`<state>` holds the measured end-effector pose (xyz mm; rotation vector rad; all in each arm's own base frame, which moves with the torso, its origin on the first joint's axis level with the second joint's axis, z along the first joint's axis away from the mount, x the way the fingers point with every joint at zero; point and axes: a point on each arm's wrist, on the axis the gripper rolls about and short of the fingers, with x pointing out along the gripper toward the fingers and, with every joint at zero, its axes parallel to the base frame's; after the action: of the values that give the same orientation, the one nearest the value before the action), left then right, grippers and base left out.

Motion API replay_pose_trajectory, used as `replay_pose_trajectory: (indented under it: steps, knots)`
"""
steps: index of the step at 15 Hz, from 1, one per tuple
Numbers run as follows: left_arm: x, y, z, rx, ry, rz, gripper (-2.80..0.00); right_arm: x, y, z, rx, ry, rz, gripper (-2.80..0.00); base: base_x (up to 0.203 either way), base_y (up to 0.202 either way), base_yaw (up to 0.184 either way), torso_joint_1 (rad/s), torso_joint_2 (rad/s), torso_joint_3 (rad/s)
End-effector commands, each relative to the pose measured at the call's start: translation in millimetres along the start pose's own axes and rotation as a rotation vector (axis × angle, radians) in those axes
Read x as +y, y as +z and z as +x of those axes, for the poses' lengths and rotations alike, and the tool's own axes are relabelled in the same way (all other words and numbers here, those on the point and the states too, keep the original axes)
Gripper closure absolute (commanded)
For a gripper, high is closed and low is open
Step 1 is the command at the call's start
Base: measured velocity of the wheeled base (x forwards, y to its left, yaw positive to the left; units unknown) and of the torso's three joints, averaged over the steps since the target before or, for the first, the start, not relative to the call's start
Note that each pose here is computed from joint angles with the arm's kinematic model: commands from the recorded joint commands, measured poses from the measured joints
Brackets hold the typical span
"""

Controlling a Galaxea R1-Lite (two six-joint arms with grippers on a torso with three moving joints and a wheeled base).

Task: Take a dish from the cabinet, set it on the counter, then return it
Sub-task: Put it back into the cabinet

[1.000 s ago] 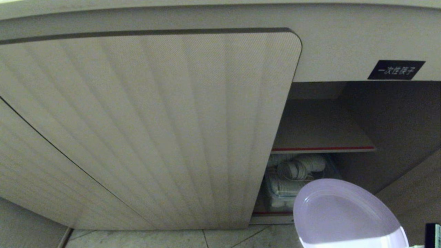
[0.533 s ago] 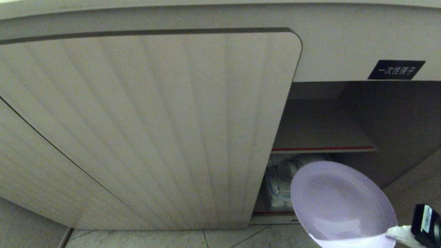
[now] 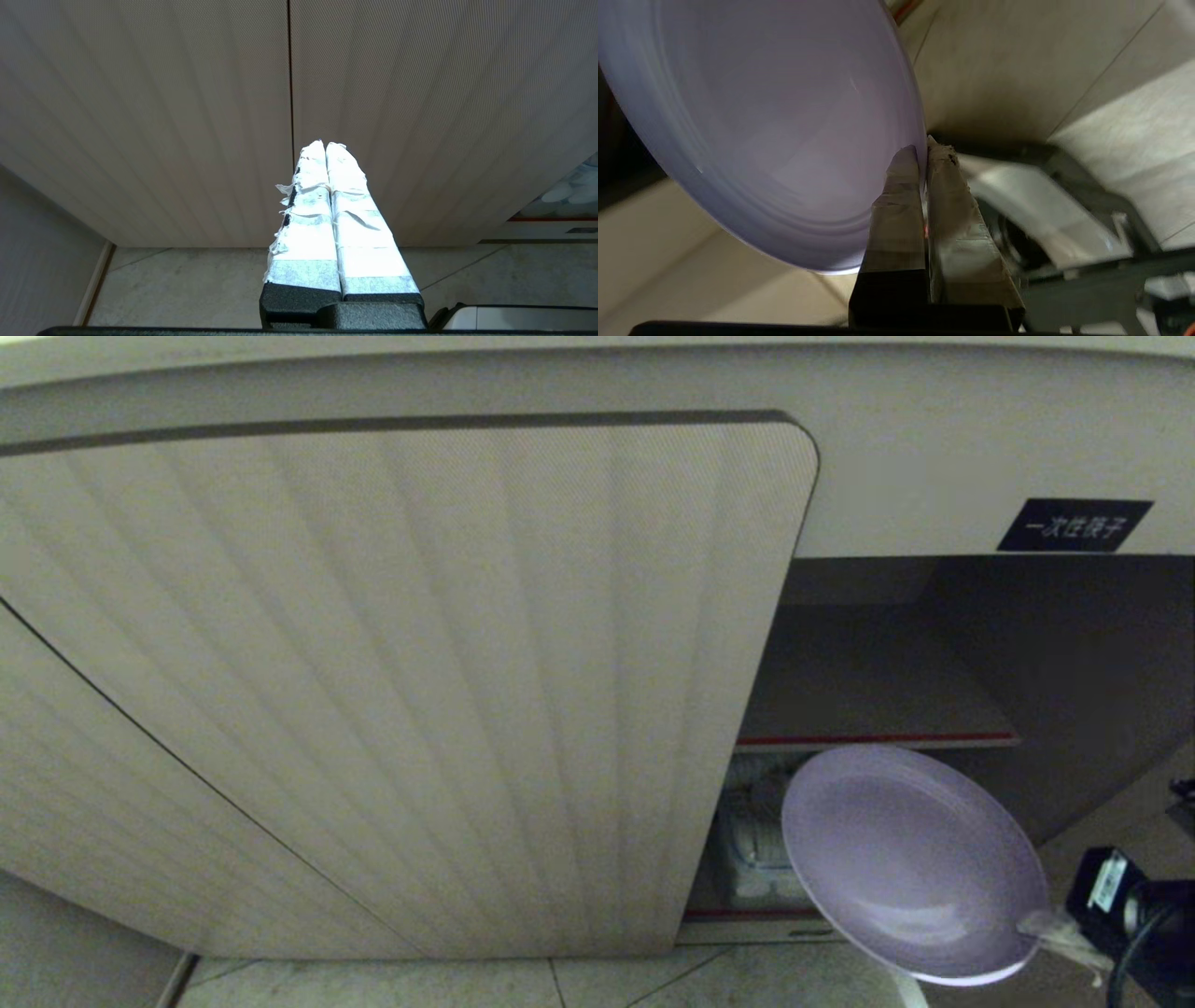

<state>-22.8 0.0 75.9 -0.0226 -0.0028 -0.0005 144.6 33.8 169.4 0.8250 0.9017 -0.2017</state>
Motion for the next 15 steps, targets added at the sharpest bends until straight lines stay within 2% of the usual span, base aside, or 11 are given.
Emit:
replay_pose_trajectory:
  steps: [1,5,10,15]
  knots:
    - [0.0,-0.1,0.0,0.0,0.0,0.0,0.0,4.2,3.6,15.3,-0.001,-0.044,0.028,0.0,0.0,0.0,0.0,0.0,0.0,0.0]
    - [0.0,-0.1,0.0,0.0,0.0,0.0,0.0,16.0,12.2,26.6,-0.038,-0.05,0.078,0.0,0.0,0.0,0.0,0.0,0.0,0.0]
    - [0.0,-0.1,0.0,0.0,0.0,0.0,0.0,36.6,26.9,35.2,-0.083,-0.043,0.196,0.0,0.0,0.0,0.0,0.0,0.0,0.0]
    - [0.0,-0.1,0.0,0.0,0.0,0.0,0.0,48.6,35.7,41.1,-0.123,-0.044,0.258,0.0,0.0,0.0,0.0,0.0,0.0,0.0]
